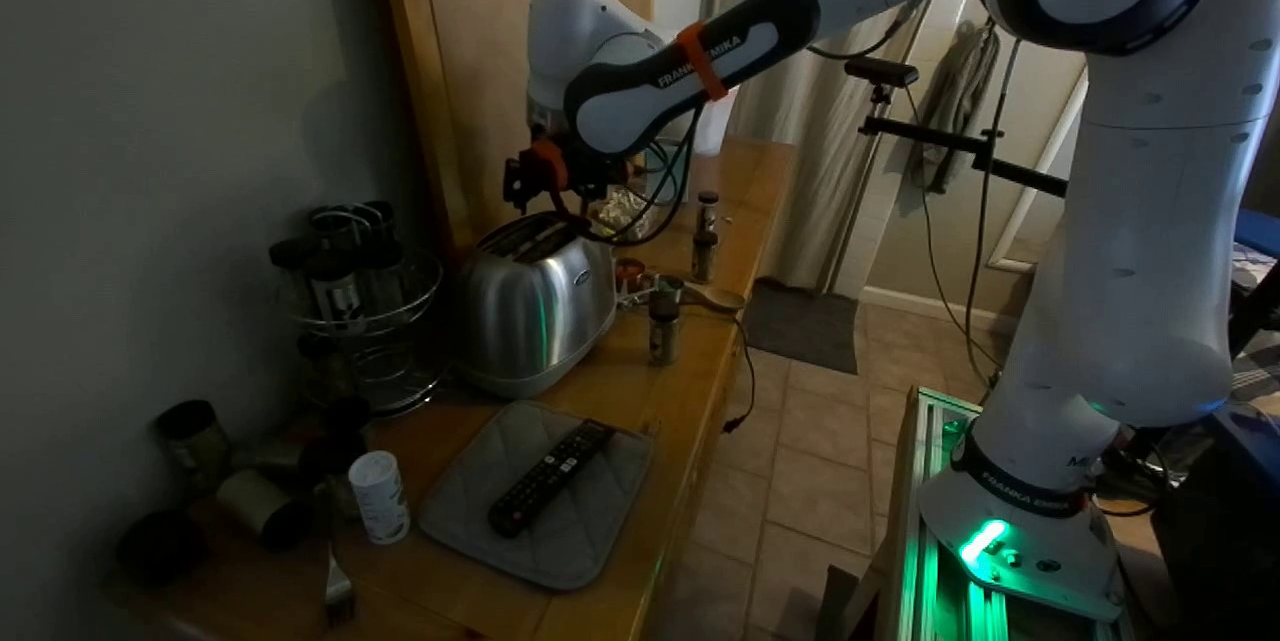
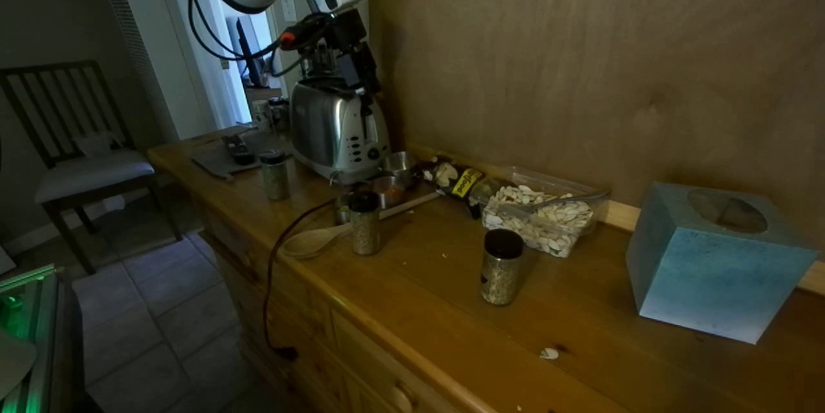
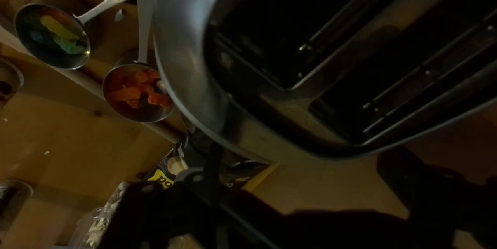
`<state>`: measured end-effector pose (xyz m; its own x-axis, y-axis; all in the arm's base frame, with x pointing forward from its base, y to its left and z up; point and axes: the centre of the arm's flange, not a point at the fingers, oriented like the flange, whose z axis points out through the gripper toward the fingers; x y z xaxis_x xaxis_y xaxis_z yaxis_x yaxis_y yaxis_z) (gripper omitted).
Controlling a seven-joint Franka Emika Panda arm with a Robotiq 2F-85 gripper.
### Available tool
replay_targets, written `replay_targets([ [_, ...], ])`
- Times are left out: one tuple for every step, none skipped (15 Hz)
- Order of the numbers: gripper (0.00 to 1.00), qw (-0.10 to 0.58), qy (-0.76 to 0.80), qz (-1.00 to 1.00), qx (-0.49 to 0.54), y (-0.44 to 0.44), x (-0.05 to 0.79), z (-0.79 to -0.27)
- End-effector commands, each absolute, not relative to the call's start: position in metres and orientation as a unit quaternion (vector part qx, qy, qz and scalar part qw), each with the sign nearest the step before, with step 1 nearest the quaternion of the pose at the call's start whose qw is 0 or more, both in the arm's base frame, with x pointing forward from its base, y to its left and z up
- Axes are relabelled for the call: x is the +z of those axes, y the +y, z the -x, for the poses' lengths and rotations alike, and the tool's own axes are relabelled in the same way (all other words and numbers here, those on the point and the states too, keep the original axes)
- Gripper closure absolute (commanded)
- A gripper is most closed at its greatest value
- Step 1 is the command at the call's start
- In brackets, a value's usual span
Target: Slide the toaster a little to the left side of the bale
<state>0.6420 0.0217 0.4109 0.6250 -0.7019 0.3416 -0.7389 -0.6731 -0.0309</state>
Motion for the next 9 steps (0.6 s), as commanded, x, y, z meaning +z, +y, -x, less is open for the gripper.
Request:
replay_targets([
  [0.0,0.047,-0.393,-0.91,0.119,0.0287,0.4126,-0.643],
  [0.0,0.044,-0.394,-0.911,0.112,0.0283,0.4133,-0.6426],
  [0.0,0.041,-0.394,-0.912,0.102,0.0288,0.4132,-0.6416],
  [0.0,0.038,-0.395,-0.914,0.09,0.0297,0.4134,-0.6404],
  [0.0,0.036,-0.392,-0.916,0.081,0.031,0.4136,-0.6387],
  [0.0,0.037,-0.392,-0.916,0.075,0.0325,0.4133,-0.6371],
  [0.0,0.037,-0.393,-0.916,0.071,0.033,0.4135,-0.6369],
  [0.0,0.037,-0.394,-0.916,0.069,0.0342,0.4132,-0.6371],
  [0.0,0.038,-0.393,-0.916,0.064,0.0349,0.4125,-0.6367],
])
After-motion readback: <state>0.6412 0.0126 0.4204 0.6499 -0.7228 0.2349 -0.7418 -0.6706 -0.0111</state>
